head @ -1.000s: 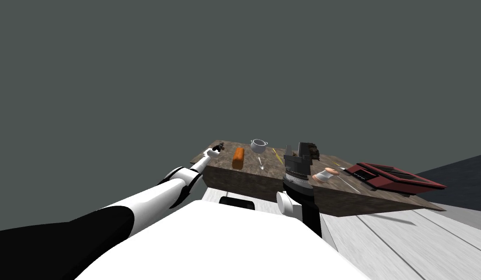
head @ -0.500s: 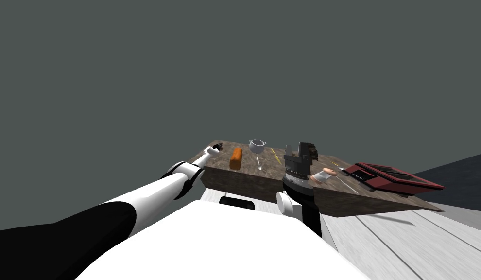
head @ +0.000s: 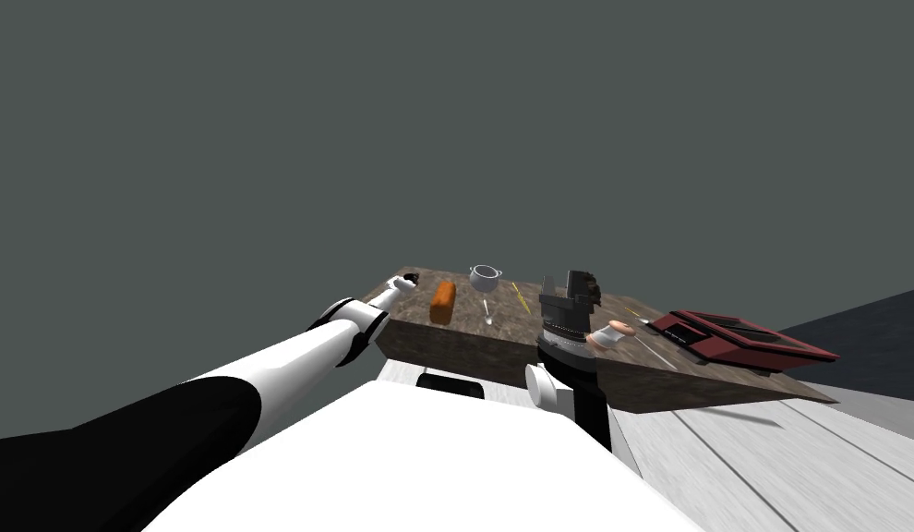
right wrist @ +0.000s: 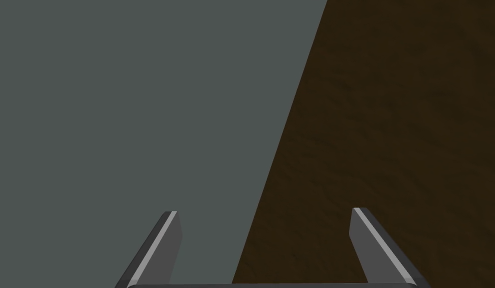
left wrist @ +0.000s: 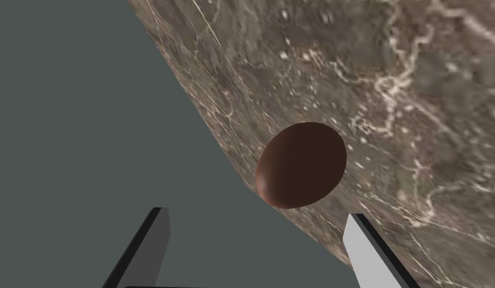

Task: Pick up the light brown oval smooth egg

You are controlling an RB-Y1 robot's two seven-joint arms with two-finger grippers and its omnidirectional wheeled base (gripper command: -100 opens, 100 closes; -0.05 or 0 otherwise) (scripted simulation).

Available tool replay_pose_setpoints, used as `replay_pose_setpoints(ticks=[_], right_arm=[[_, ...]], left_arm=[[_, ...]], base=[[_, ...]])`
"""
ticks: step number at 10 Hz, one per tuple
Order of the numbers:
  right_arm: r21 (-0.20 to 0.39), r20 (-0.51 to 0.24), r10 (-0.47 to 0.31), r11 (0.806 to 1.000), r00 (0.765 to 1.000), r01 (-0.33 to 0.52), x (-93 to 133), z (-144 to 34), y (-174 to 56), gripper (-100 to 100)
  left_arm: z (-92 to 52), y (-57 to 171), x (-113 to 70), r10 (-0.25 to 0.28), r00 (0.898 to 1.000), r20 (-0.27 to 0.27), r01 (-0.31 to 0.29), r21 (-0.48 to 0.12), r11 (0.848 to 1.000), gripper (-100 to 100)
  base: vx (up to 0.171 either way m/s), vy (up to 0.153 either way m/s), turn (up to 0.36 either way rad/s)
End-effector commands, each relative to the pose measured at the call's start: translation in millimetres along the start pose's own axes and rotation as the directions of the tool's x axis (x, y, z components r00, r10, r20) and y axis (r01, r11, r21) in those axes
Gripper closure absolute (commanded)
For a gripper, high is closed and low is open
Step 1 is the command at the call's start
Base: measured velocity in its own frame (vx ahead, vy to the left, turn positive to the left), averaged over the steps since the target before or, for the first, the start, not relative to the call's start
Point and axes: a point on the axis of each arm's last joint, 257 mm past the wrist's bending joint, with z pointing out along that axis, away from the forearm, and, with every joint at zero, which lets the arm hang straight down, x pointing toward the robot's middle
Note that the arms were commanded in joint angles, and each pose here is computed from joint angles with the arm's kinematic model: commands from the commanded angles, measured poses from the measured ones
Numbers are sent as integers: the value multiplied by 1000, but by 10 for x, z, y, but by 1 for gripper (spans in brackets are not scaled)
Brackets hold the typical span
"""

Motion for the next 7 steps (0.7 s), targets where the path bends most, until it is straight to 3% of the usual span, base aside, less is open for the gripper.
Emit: replay_pose_setpoints(ticks=[1, 6, 7], right_arm=[[0, 0, 0, 1000, 1000, 0, 0, 0, 0, 0], [0, 0, 0, 1000, 1000, 0, 0, 0, 0, 0], [0, 0, 0, 1000, 1000, 0, 0, 0, 0, 0]], left_arm=[[11, 117, -64, 3, 1000, 5, -3, -50, 999, -100], [19, 356, -95, 8, 1000, 7, -7, -122, 993, -100], [22, 313, -94, 7, 1000, 7, -6, -109, 994, -100]], base=[[54, -81, -9], [27, -26, -6], [13, -8, 1]])
